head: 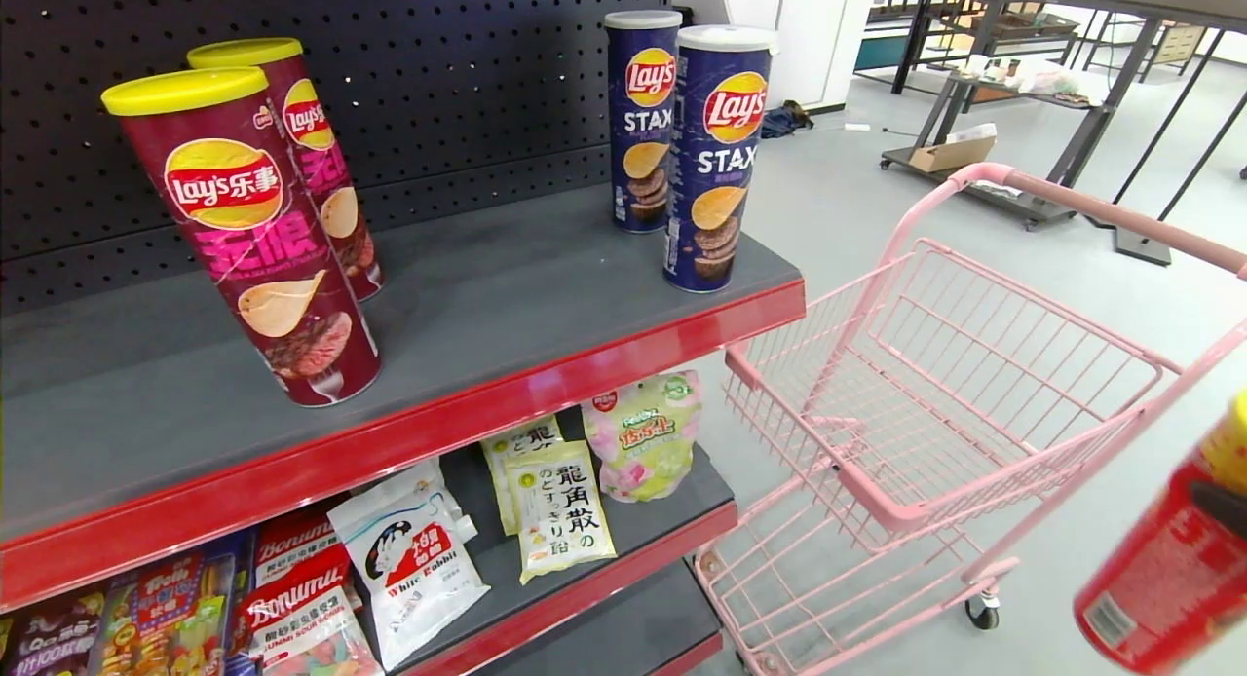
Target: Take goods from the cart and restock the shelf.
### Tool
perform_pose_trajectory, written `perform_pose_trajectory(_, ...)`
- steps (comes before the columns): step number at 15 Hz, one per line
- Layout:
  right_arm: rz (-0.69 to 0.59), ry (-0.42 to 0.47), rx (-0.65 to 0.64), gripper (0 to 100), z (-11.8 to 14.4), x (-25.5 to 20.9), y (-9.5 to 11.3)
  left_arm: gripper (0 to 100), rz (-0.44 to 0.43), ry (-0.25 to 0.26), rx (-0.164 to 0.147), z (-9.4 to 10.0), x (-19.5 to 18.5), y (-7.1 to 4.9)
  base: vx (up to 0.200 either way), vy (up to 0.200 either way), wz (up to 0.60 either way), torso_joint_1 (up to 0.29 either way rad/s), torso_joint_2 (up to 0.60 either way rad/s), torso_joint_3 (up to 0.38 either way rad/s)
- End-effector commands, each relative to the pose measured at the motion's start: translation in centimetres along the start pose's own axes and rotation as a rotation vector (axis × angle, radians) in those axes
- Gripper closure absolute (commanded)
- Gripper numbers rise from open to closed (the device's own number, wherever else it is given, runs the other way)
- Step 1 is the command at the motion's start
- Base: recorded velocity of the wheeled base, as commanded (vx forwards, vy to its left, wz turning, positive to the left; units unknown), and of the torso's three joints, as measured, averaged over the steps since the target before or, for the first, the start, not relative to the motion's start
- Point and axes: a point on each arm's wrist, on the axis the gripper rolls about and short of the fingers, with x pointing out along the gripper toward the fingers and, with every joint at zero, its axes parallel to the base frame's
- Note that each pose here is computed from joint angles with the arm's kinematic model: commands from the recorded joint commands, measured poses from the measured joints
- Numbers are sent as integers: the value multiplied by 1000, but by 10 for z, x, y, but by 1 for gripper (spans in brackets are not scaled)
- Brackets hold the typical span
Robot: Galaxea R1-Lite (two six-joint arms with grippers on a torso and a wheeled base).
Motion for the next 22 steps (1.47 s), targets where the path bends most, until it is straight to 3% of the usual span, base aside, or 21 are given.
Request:
perform_pose_trajectory(1, -38, -76, -9, 100, -34, -40, 0, 0, -1, 15, 2, 4, 2, 0, 0, 0, 0, 0, 0, 0)
perform_pose_trajectory(5, -52, -75, -8, 100, -34, -40, -1, 0, -2, 16, 2, 1, 2, 0, 0, 0, 0, 23, -60, -40)
perform_pose_trajectory(15, -35, -44, -33, 100, -21, -29, -1, 0, -2, 20, 4, 1, 3, 0, 0, 0, 0, 195, -513, -319)
perform_pose_trajectory(20, -37, -33, -34, 100, -14, -21, -2, 0, 2, 13, 4, 2, 2, 0, 0, 0, 0, 134, -323, -190)
perform_pose_trajectory(22, -40, -34, -38, 100, -15, -21, -2, 0, 2, 10, 4, 2, 2, 0, 0, 0, 600, 17, -34, -22)
